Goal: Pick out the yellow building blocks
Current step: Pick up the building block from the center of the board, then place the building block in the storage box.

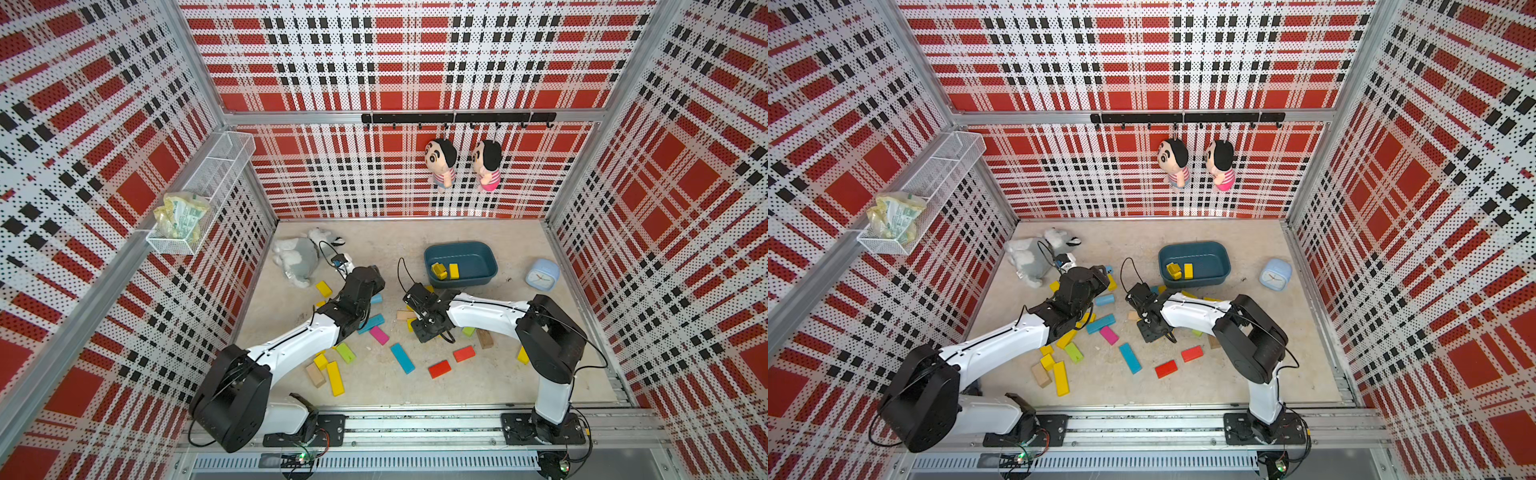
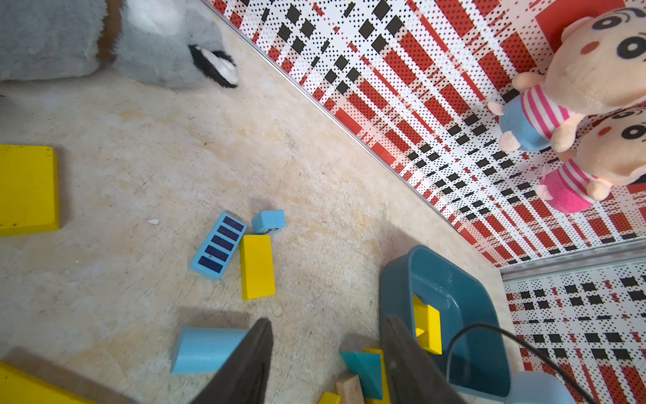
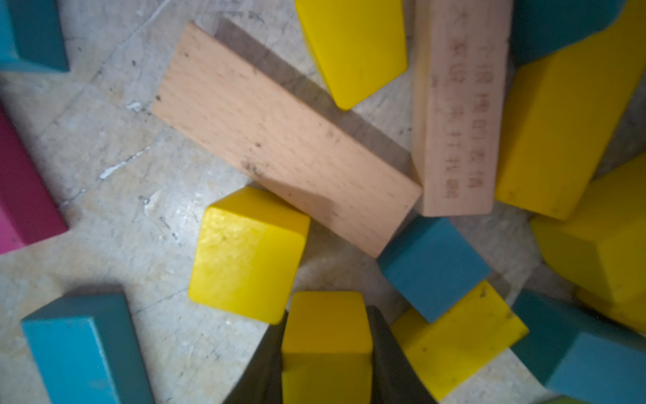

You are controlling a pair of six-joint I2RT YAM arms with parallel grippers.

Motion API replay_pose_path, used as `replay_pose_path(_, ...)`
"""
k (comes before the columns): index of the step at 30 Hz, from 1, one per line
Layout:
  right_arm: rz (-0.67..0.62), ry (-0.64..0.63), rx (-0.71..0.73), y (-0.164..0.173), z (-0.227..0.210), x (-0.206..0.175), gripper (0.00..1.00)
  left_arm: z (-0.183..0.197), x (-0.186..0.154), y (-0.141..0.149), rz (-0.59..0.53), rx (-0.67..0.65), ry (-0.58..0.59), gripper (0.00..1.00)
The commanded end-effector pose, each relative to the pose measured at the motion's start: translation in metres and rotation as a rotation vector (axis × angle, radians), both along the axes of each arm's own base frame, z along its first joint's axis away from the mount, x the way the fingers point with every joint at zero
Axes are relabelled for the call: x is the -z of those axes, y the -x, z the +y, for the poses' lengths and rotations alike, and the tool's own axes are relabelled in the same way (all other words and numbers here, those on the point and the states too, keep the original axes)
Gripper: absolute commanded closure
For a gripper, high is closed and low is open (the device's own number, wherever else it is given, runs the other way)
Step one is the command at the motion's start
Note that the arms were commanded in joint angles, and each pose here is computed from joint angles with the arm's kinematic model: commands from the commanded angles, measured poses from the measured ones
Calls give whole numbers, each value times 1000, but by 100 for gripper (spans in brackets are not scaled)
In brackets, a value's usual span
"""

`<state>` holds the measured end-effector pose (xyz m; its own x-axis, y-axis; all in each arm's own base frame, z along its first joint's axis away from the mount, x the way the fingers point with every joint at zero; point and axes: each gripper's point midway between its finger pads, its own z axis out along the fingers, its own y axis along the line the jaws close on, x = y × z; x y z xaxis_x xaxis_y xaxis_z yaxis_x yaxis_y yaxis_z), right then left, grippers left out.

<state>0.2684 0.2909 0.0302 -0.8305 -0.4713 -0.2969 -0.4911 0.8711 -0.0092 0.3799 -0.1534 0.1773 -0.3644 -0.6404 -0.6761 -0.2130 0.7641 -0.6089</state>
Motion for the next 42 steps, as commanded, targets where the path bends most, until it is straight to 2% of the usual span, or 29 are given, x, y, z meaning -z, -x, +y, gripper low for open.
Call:
replay_pose_path(1, -113, -54, 45, -12, -3, -46, 73, 8, 0, 1, -1, -22, -8, 46)
replay_pose_path(4, -176, -102, 88, -25, -7, -79, 76, 10, 2, 1, 2, -25, -14, 46)
replay_pose_path(9, -277, -184, 241, -82, -33, -123, 79, 14, 7, 1, 12, -34, -20, 46)
replay_pose_path(12, -269, -213, 298, -116, -46, -127, 79, 18, 10, 2, 20, -37, -20, 46)
replay_pose_path(19, -306, -189, 410, -194, -78, -121, 79, 27, 15, 8, 31, -49, -34, 46)
replay_pose_path(24, -318, -149, 469, -232, -98, -109, 79, 33, 14, 10, 36, -54, -49, 46)
replay_pose_path(28, -306, -85, 504, -242, -121, -95, 79, 38, 13, 12, 39, -61, -63, 46)
replay_pose_path(32, -305, -16, 552, -237, -150, -84, 79, 40, 15, 14, 44, -65, -70, 46)
replay_pose_path(42, -199, 31, 579, -218, -166, -27, 76, 52, 19, 13, 63, -100, -49, 46)
